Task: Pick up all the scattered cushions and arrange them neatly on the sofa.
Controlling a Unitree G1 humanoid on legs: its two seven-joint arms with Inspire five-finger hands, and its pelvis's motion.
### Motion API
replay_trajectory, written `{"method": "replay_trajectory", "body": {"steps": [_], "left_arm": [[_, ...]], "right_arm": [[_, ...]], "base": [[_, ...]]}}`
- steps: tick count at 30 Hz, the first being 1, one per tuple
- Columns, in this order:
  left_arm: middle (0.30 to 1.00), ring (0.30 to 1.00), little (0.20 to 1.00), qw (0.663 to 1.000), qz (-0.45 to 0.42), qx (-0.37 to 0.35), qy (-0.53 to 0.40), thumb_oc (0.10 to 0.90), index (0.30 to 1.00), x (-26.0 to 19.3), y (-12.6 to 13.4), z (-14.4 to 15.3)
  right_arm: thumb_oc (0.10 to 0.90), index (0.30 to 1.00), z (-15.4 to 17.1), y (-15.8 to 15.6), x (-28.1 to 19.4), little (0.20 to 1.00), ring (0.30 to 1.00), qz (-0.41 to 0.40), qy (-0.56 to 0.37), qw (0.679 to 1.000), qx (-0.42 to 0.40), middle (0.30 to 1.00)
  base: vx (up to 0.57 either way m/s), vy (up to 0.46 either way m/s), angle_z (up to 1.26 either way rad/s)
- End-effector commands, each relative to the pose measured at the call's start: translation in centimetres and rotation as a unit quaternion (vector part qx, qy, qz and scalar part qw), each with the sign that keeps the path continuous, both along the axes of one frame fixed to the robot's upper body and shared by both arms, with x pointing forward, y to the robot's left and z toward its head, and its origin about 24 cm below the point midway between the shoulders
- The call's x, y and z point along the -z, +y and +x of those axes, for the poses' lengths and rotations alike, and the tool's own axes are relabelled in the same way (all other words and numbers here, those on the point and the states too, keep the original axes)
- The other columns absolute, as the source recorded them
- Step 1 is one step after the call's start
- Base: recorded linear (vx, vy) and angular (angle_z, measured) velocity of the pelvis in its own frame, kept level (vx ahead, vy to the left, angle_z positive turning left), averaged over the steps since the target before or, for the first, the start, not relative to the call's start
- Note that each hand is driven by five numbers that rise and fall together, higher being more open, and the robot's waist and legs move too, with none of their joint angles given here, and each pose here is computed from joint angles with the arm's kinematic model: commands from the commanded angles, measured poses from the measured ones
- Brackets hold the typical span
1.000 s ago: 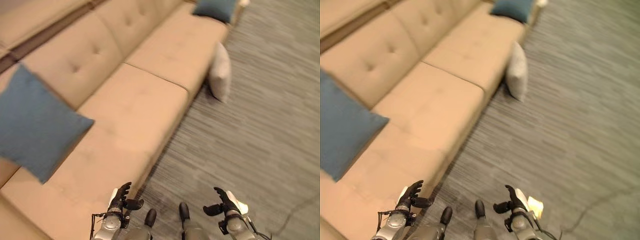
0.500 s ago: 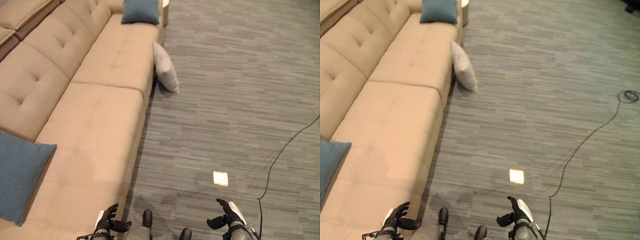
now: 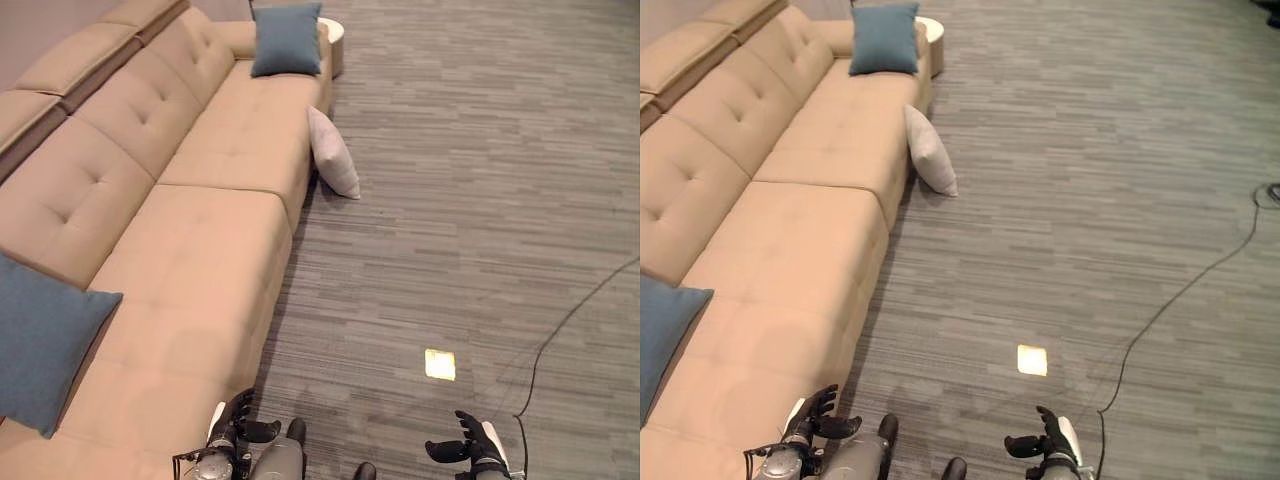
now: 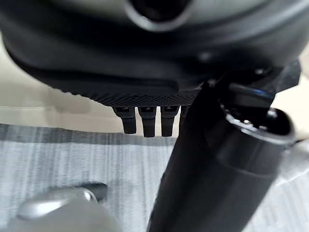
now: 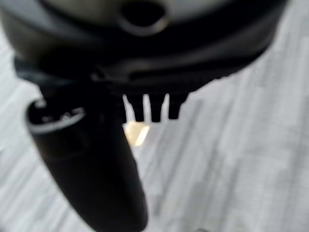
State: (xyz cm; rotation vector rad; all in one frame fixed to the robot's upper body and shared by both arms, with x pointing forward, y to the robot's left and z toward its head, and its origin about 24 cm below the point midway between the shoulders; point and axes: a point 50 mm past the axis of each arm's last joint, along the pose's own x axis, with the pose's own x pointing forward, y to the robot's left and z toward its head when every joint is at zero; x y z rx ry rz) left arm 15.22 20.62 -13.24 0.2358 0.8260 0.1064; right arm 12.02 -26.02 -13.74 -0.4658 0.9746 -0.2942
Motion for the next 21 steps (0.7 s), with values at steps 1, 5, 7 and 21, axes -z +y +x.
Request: {"method": "replay_trajectory", "body": {"steps": [1,5,7,21], "left_arm": [[0.900,0.900,0.900,0.999,-0.004,0.007,-0.031,0.800,0.900,-0.6,-0.4,0.8],[0.900,0.900,0.900,1.000,-0.001,-0.018,-0.020,0.800,0.900,-0.4,0.8,0.1],[0.900,0.900,0.900,1.000,0.000,-0.021,-0.018,0.800,0.900,-0.4,1.2,0.1],[0.900,0.900,0.900,0.999,-0.019,-0.033,-0.037,0.800,0.900,-0.8,0.9,0.8]], "right_arm": [[0.800,0.900,0.5,-1.0,-0.8,0.900,0.900,-0.011,-0.038,0.999,0.032,0.900],[0.800,0.900,-0.4,-0.2,0.0,0.900,0.900,-0.002,-0.006,1.000,0.021,0.900],[0.800,0.900,-0.6,0.2,0.3,0.900,0.900,0.006,0.005,1.000,0.014,0.900],[0.800,0.900,1.1,3.4,-0.4,0.900,0.900,0.028,-0.055,0.997,-0.056,0.900]], "base": [[0.22,0.017,-0.33],[0.30,0.060,-0.89],[0.25,0.110,-0.65],[0.47,-0.047,0.11]]}}
